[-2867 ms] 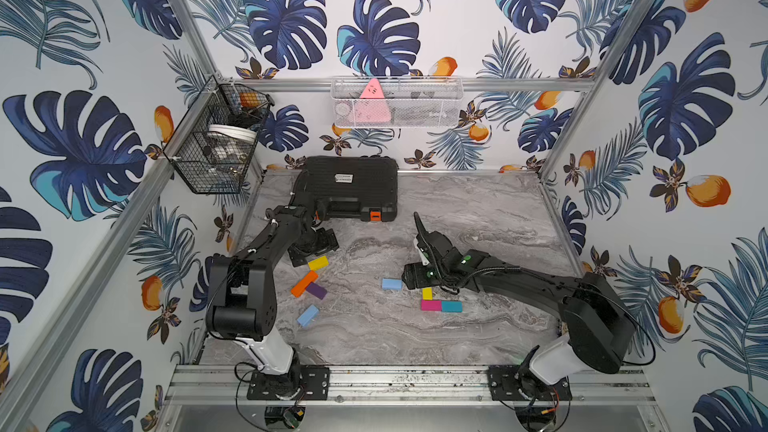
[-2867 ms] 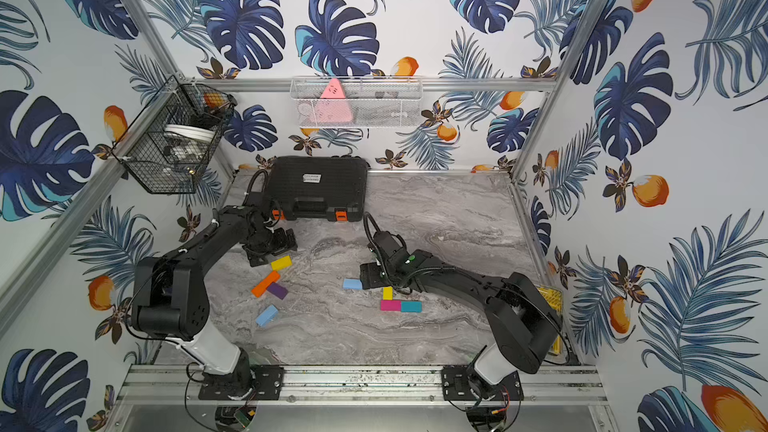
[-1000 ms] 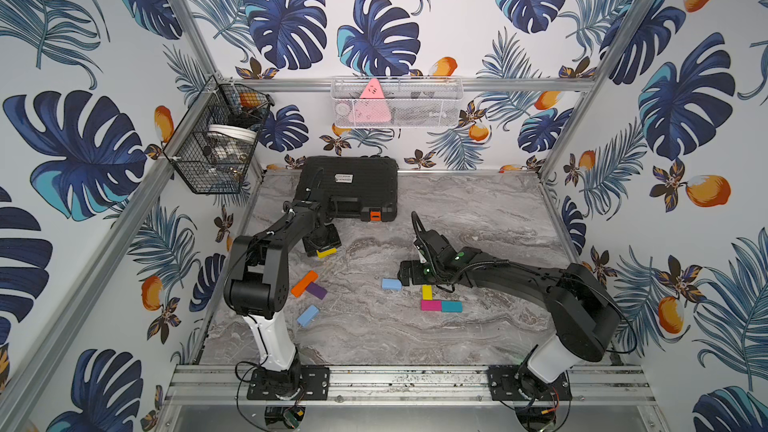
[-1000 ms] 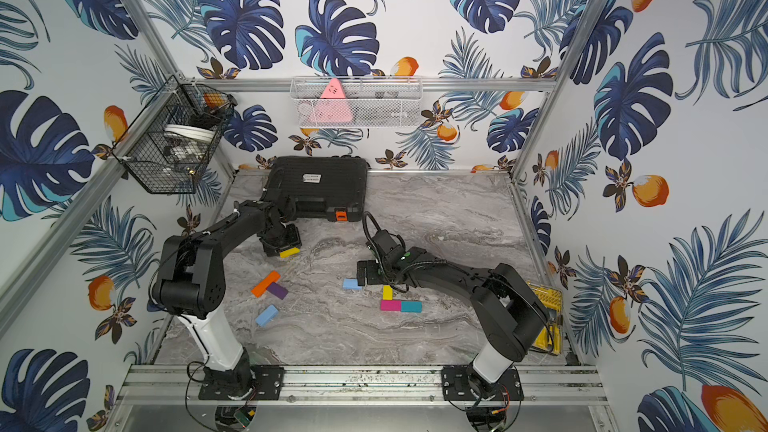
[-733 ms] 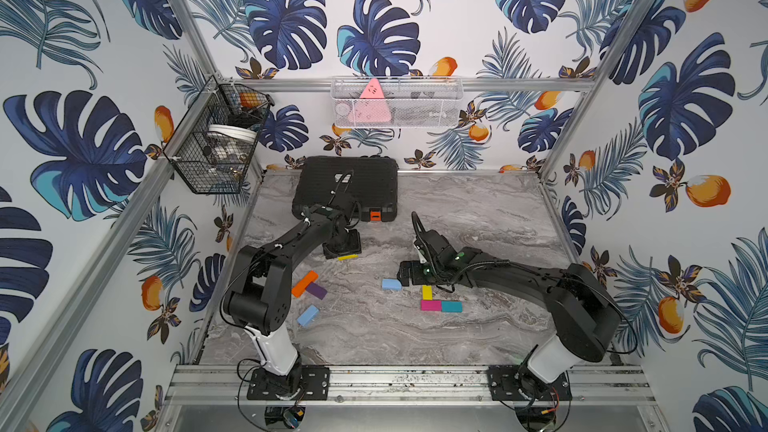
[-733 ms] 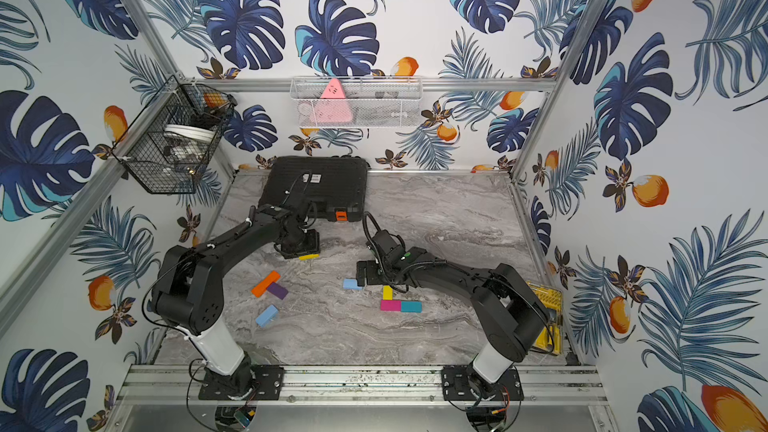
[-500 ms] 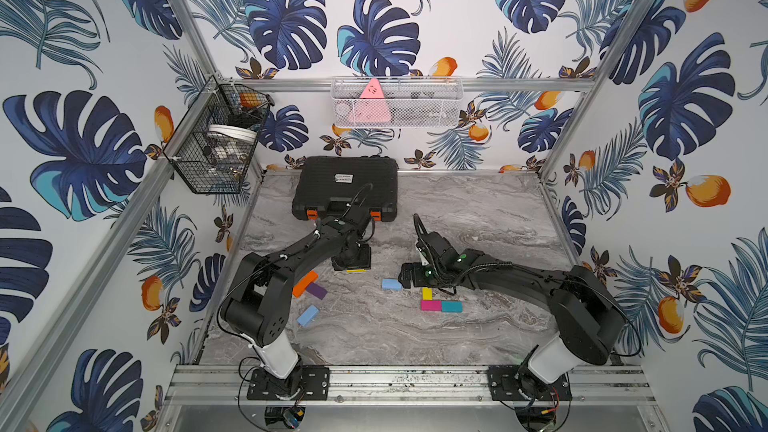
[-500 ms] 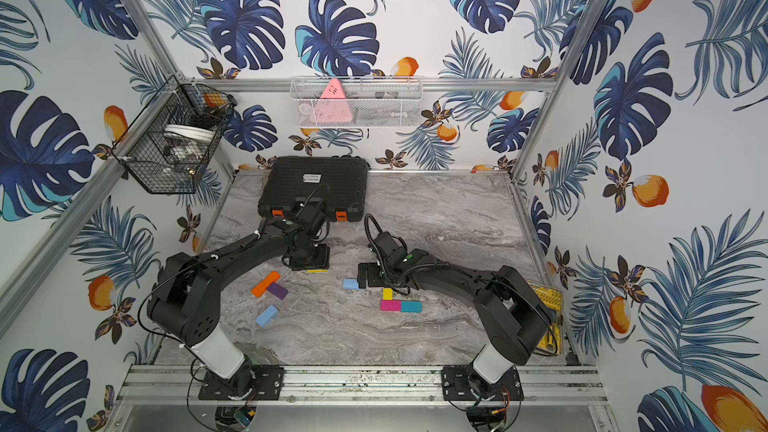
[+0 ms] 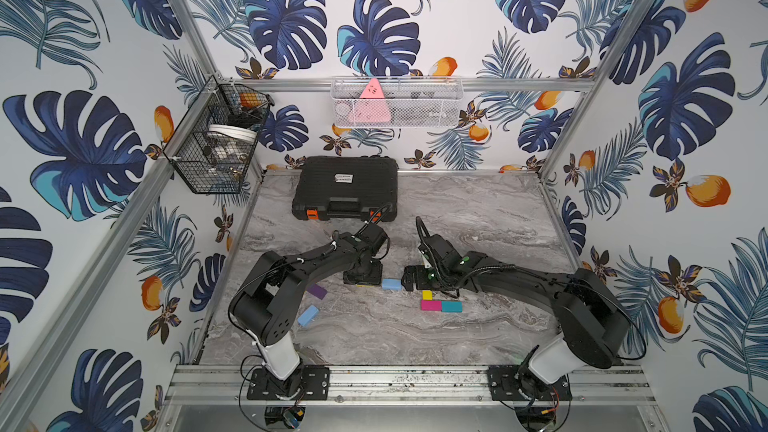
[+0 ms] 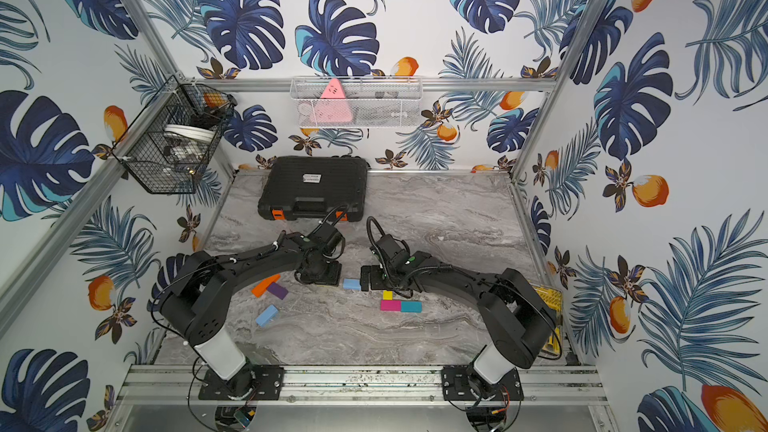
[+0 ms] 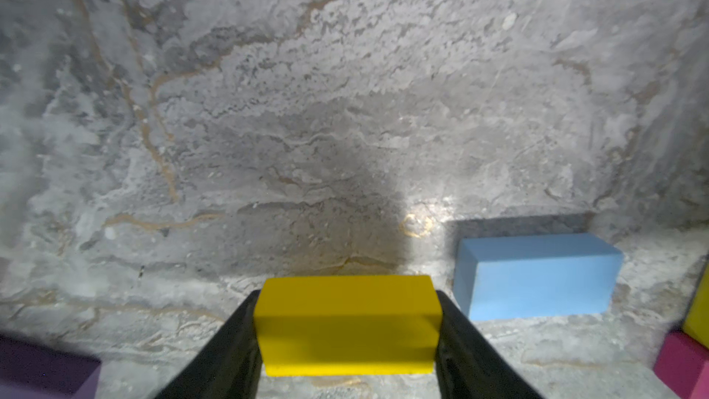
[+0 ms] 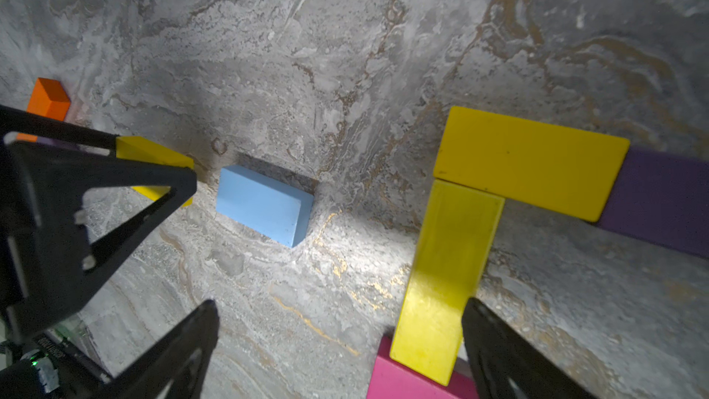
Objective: Assemble the letter c with building blocks
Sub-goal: Place the building block at the center of the board, then assemble the building block at the center of the board.
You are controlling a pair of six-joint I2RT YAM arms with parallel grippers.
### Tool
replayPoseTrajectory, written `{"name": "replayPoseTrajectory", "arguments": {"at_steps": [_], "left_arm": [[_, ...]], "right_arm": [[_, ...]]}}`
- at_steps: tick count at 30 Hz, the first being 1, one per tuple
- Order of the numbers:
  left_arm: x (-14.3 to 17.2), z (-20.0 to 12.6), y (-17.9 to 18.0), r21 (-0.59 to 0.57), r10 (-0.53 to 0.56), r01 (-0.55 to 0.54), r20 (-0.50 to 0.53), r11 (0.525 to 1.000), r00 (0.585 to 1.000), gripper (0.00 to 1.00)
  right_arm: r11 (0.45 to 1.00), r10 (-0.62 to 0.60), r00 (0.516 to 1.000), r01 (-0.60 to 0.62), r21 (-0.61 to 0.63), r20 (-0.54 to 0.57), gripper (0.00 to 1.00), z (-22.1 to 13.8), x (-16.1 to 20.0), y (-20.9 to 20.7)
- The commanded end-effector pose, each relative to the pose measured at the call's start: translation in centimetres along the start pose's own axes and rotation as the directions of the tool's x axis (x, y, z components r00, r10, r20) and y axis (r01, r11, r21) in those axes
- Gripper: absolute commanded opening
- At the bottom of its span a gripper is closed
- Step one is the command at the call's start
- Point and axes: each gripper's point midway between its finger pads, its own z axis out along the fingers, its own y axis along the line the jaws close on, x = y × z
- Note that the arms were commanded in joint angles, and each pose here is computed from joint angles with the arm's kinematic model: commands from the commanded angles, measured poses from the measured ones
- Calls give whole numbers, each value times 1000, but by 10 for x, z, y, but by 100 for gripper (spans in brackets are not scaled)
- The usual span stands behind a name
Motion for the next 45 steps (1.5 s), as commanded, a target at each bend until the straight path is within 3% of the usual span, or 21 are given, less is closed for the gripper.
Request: {"name": "replayPoseTrajectory", "arguments": {"at_steps": [1,8,16,22,27,35,45], "left_arm": [[-5,4,1,-11,-8,8,21,1000,1000,69],[-6,5,-2,0,-23,23,15,1000,1000,85],[-13,-23,2,48,-80,77,67,996,995,99],[-18,-32,13,191,-221,211,30,958,975,99],[-15,-27,6,297,-273,272,-38,916,961,99],[-7,-14,4,308,-283,291,-73,906,956,99],[-19,-11,-4,333,-296,302,-69,893,953,99]], "right_arm": [[1000,18,1000,-18,6,-3,100,-2,1,-2],[1000,20,1000,-20,0,-4,100,-6,2,-1],[999,34,999,-34,-23,-6,100,-7,2,4],[997,66,998,-67,-48,-20,100,-2,3,9],[991,104,994,-107,-84,-34,100,5,5,19],[986,128,991,-132,-97,-45,100,10,7,27],[987,123,991,-128,-97,-54,100,12,11,30]]}}
